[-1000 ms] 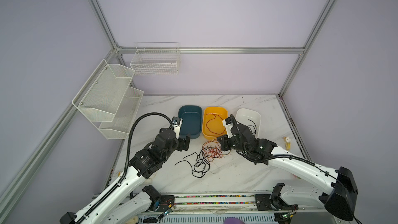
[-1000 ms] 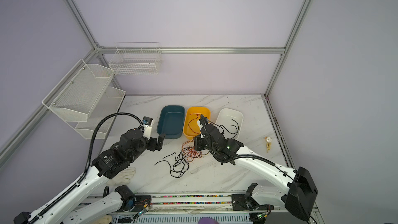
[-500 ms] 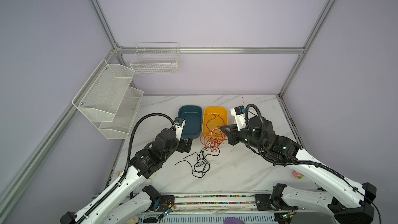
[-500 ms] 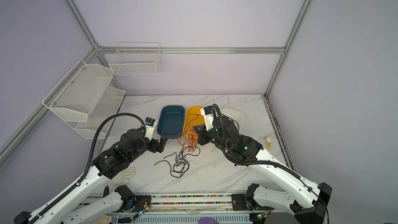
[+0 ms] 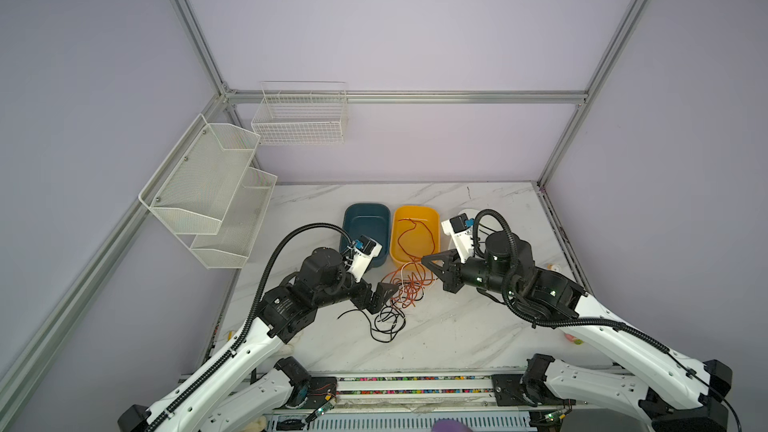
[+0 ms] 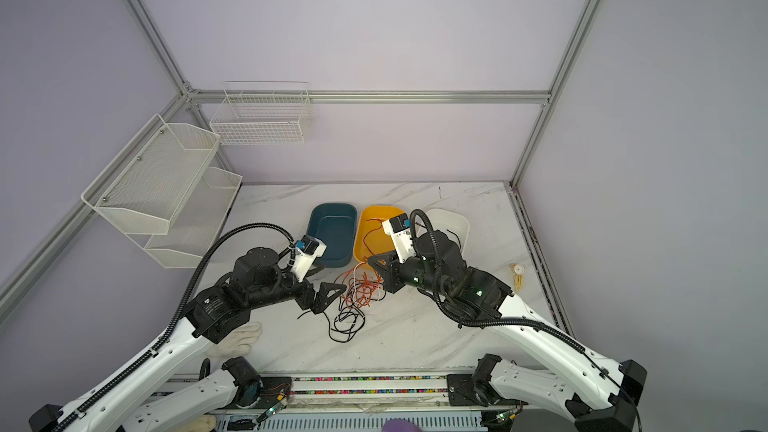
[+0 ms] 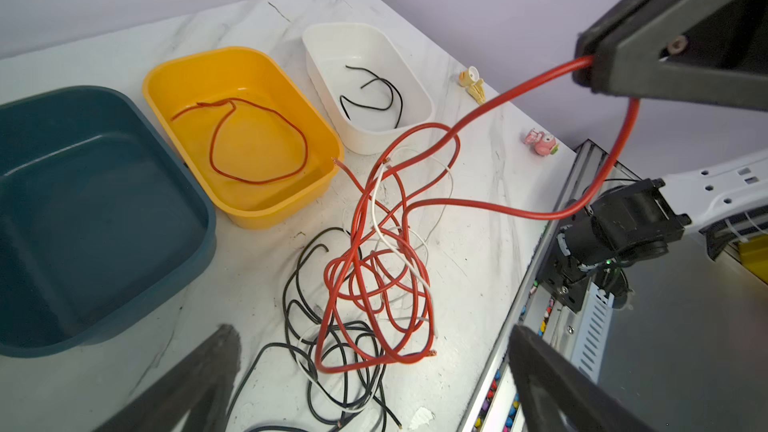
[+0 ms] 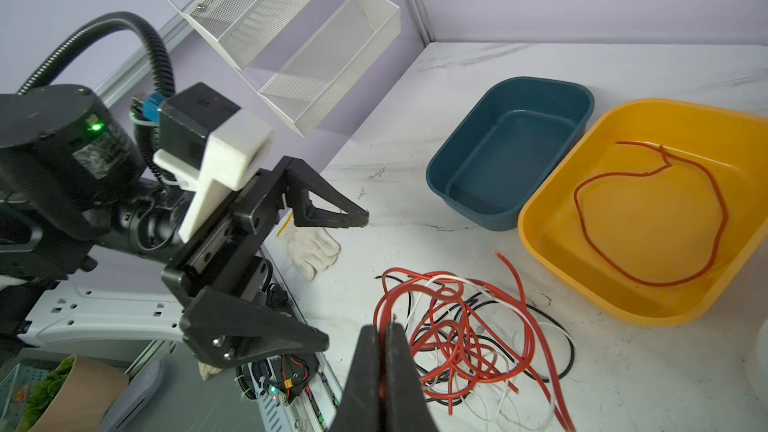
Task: Untangle the cables
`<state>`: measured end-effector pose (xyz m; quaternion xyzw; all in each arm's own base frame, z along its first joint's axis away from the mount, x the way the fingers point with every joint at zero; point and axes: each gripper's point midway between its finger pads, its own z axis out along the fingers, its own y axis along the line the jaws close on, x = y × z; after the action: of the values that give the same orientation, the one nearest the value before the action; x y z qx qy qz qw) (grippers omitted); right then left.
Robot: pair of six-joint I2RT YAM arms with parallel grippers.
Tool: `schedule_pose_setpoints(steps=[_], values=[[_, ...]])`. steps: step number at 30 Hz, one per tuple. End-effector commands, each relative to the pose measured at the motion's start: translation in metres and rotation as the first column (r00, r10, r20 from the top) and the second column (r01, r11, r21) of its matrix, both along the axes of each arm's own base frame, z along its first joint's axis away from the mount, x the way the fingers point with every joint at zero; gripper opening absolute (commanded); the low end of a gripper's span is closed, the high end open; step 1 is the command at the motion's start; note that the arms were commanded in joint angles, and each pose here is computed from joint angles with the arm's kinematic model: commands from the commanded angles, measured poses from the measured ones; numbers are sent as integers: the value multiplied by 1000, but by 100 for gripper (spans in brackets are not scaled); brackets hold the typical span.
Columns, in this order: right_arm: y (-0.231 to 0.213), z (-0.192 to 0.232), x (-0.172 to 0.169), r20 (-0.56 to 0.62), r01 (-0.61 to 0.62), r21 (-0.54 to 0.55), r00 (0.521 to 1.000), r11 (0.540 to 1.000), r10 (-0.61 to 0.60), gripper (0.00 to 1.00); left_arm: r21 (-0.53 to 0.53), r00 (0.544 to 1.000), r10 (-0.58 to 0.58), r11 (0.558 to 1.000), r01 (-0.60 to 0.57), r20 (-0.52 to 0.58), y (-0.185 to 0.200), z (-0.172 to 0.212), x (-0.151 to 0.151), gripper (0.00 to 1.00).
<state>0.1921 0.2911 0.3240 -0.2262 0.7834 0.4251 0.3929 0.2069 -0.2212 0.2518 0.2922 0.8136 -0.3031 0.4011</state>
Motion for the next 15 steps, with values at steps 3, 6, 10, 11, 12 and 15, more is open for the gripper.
schedule_pose_setpoints(steps=[3,6,10,11,12,15], values=[[1,23,-16,75,-79,84,995,993,72,0,-15,995,-87,996,87,-50,-11,-8,-11,96],[0,25,-18,86,-87,93,993,992,79,0,-9,992,-100,995,100,-73,-14,-12,-12,91],[-2,25,-20,98,-90,94,992,992,80,0,6,992,-98,995,98,-81,-14,-14,-10,81],[-3,25,-21,99,-89,95,992,991,80,0,10,993,-95,995,96,-73,-13,-12,-10,78],[-4,25,-21,102,-90,98,992,991,80,0,11,994,-90,996,91,-69,-12,-11,-9,76],[-4,26,-25,113,-109,113,989,988,96,0,7,995,-86,996,87,-55,-11,-9,-9,72]])
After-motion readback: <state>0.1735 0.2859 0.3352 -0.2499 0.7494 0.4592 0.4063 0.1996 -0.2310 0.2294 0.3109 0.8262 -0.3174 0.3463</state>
